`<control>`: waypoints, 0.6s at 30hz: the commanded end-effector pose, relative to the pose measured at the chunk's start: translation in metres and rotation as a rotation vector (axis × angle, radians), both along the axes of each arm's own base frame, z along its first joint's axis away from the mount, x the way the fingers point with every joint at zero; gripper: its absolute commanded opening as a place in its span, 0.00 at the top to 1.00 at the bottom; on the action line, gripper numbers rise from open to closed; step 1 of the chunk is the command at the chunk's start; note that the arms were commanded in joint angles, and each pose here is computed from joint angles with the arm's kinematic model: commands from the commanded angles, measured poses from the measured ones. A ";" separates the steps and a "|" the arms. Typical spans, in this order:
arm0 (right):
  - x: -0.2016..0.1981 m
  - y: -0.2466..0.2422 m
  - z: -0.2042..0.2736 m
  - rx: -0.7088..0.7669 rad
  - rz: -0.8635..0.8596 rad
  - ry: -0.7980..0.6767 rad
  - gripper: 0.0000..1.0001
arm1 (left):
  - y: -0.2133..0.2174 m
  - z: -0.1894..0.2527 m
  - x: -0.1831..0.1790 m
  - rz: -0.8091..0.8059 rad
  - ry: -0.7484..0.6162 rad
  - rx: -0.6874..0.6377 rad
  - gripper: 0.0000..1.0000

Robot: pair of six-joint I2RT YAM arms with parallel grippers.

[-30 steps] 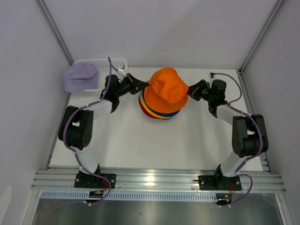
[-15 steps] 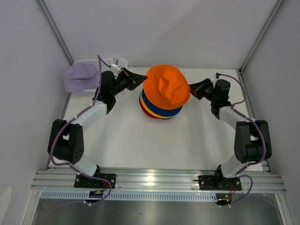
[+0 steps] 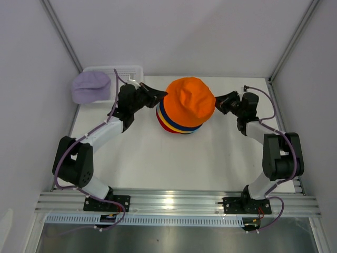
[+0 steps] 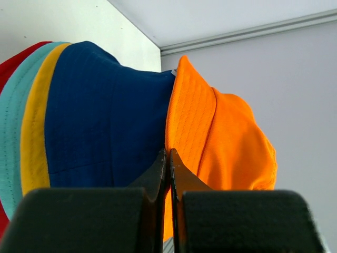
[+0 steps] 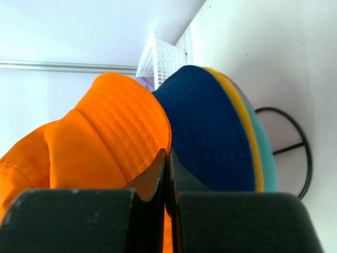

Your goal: Stack the hats

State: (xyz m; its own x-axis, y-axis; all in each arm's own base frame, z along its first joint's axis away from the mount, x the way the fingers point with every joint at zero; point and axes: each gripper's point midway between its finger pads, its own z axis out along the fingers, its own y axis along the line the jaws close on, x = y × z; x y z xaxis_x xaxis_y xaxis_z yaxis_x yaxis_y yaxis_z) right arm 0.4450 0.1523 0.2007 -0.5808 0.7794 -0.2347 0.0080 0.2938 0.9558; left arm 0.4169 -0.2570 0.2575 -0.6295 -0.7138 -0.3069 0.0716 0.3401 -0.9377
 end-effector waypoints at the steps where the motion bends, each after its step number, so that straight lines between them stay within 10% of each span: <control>1: 0.009 0.004 -0.007 -0.028 0.029 -0.066 1.00 | 0.003 -0.011 0.005 0.047 0.020 0.023 0.99; 18: 0.016 0.021 -0.054 -0.061 0.114 -0.007 0.84 | 0.034 -0.093 -0.002 0.142 0.167 0.232 0.99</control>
